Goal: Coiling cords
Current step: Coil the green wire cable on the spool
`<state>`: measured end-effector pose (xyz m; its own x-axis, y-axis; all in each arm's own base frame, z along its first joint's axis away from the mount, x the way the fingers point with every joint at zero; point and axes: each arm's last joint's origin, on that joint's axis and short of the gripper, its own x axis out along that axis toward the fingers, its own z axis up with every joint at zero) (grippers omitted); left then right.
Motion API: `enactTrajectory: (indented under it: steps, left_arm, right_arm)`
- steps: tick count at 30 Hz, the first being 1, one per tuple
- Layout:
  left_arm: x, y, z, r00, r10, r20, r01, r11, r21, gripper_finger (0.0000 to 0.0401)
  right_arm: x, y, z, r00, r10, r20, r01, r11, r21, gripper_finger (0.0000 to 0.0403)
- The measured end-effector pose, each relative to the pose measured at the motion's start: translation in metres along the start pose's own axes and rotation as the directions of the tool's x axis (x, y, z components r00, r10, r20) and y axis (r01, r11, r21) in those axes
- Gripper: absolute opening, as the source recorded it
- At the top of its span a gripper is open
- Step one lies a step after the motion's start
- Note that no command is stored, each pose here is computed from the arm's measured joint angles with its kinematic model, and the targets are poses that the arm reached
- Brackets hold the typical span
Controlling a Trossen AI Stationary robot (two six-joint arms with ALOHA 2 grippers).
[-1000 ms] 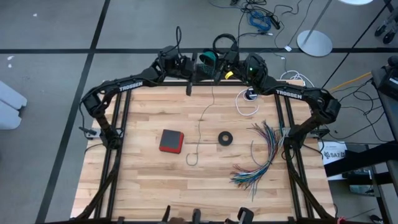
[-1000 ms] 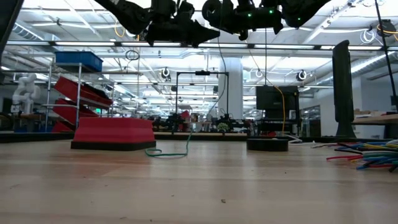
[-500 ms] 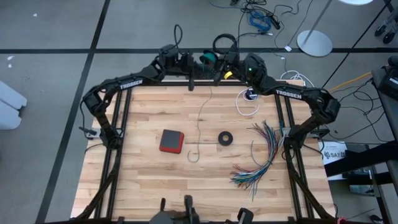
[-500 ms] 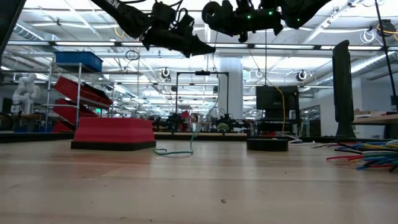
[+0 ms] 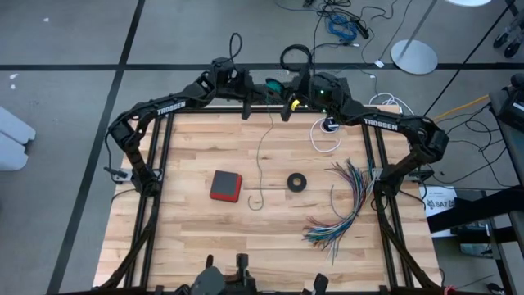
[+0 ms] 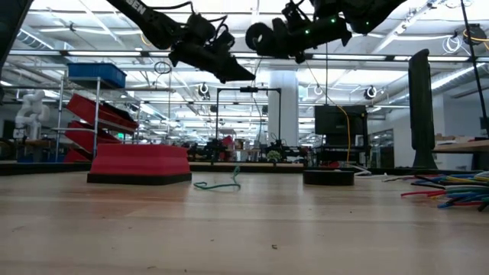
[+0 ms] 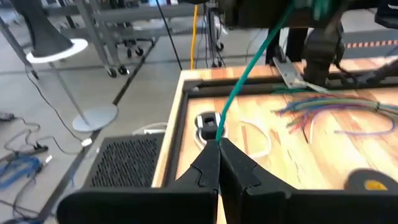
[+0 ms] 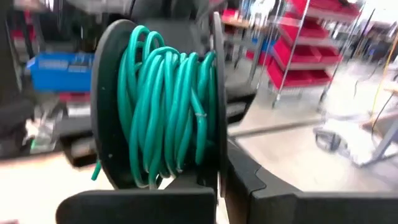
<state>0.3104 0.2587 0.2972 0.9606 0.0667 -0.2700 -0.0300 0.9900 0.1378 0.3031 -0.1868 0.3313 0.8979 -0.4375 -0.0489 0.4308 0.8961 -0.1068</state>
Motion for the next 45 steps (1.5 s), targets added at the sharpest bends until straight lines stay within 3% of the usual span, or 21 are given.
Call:
enactTrajectory:
  steps: [7, 17, 20, 25, 32, 41, 45]
  left_arm:
    - [-0.001, -0.005, -0.013, 0.993, -0.044, -0.113, 0.043, 0.999, -0.008, 0.0033]
    - [-0.005, -0.009, -0.025, 0.973, -0.113, -0.202, 0.107, 0.993, -0.04, 0.0061]
    - [-0.002, -0.014, -0.021, 0.973, -0.173, -0.151, 0.169, 0.985, -0.041, 0.0061]
    - [0.009, -0.026, -0.011, 0.976, -0.189, -0.106, 0.19, 0.982, 0.003, 0.0062]
    - [0.027, -0.046, -0.015, 0.987, -0.137, -0.09, 0.148, 0.98, 0.134, 0.0062]
    - [0.028, -0.048, -0.017, 0.986, -0.15, -0.078, 0.16, 0.977, 0.143, 0.0064]
    - [0.026, -0.045, -0.02, 0.987, -0.117, -0.108, 0.131, 0.983, 0.129, 0.0098]
  right_arm:
    - [-0.002, 0.003, -0.02, 0.977, 0.026, -0.211, -0.027, 1.0, -0.003, 0.0]
    - [-0.012, 0.009, -0.047, 0.871, 0.07, -0.486, -0.059, 0.998, 0.038, 0.0]
    - [-0.014, 0.009, -0.049, 0.853, 0.075, -0.517, -0.061, 0.997, 0.044, 0.0]
    - [-0.017, 0.01, -0.053, 0.828, 0.081, -0.555, -0.062, 0.997, 0.053, 0.0]
    - [-0.019, 0.01, -0.056, 0.805, 0.085, -0.587, -0.065, 0.996, 0.056, 0.0]
    - [-0.02, 0.011, -0.058, 0.794, 0.089, -0.601, -0.082, 0.996, 0.038, 0.0]
    - [-0.021, 0.01, -0.059, 0.783, 0.085, -0.616, -0.087, 0.996, 0.028, 0.0]
